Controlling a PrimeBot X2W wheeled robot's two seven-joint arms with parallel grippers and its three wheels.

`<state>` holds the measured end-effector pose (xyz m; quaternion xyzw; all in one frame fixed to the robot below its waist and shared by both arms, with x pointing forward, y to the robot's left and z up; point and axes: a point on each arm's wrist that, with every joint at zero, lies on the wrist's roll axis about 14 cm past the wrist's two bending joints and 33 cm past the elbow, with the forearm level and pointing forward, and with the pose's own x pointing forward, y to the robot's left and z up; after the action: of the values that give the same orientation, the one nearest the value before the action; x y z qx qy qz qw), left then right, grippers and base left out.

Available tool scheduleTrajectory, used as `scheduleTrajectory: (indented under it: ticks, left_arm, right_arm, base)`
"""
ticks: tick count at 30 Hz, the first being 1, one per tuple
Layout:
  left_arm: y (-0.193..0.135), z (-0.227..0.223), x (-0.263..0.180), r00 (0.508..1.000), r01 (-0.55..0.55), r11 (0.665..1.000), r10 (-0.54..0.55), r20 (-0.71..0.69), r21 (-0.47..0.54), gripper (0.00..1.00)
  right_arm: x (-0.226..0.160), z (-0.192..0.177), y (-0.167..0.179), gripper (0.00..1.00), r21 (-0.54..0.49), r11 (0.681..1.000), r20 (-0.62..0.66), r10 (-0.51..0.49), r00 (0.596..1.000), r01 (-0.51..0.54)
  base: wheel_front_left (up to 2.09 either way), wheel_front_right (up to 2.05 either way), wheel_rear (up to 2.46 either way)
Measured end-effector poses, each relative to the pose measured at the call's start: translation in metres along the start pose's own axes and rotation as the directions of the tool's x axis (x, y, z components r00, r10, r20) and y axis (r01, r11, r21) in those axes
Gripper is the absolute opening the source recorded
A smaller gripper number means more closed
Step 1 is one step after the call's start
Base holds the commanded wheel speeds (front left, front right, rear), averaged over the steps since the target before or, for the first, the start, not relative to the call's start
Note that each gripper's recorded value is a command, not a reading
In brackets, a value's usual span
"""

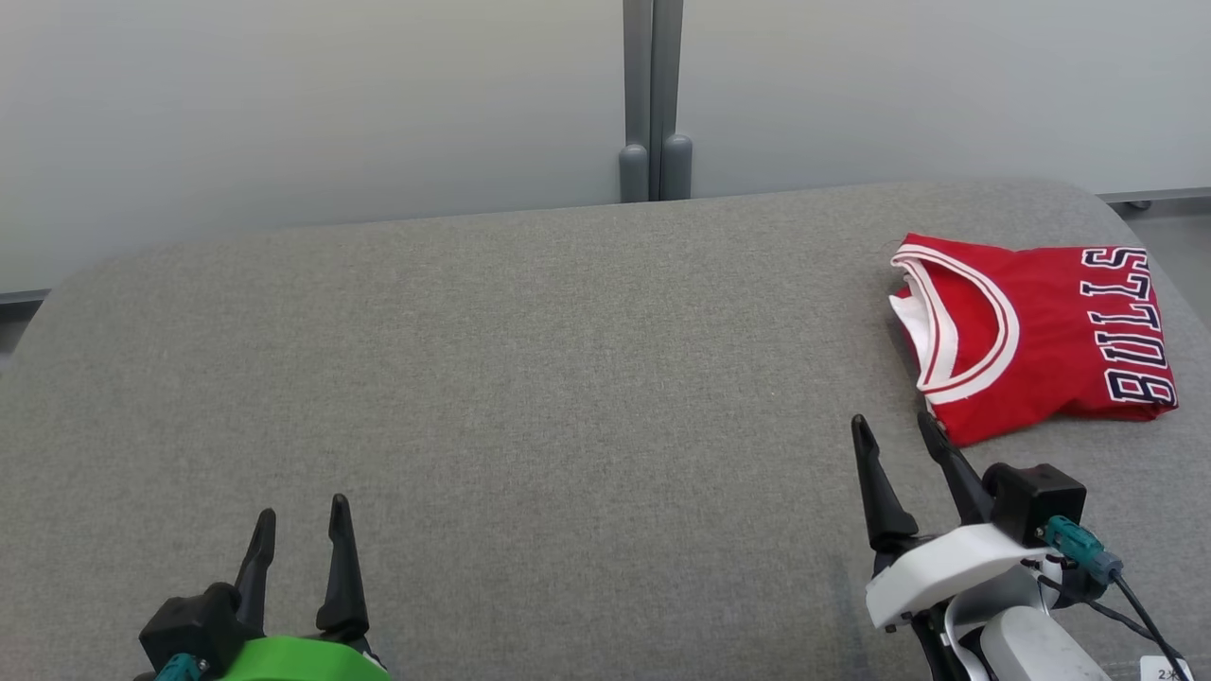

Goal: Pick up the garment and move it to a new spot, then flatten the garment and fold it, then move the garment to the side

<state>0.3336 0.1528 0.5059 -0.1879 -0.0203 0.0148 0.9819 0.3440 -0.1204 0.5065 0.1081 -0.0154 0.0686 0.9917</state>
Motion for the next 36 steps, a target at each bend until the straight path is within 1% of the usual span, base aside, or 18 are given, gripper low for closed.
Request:
scheduleTrajectory:
  ticks: [6,31,32,36]
  left_arm:
    - [-0.002,0.0,0.0,1.0,0.011,1.0,-0.011,0.001,0.027,1.0]
    - [-0.002,-0.001,-0.001,1.0,0.01,0.999,-0.01,-0.003,0.034,1.0]
    - [-0.002,-0.002,-0.001,1.0,0.01,0.999,-0.01,-0.004,0.035,0.0]
    - [0.0,-0.018,-0.005,0.999,-0.006,1.0,0.008,-0.053,0.028,0.0]
  right_arm:
    - [-0.003,0.002,0.004,1.0,-0.021,1.0,0.01,0.009,1.0,-0.009]
    - [-0.007,0.003,0.006,1.0,-0.02,1.0,0.025,-0.009,1.0,0.01]
    - [-0.007,0.002,0.007,0.0,-0.018,1.0,0.023,-0.01,1.0,0.01]
    - [-0.016,-0.018,0.006,0.0,-0.01,1.0,-0.041,-0.022,0.999,0.022]
  base:
    - [0.0,0.0,0.0]
    - [0.0,0.0,0.0]
    - [0.0,0.0,0.0]
    - [0.0,0.0,0.0]
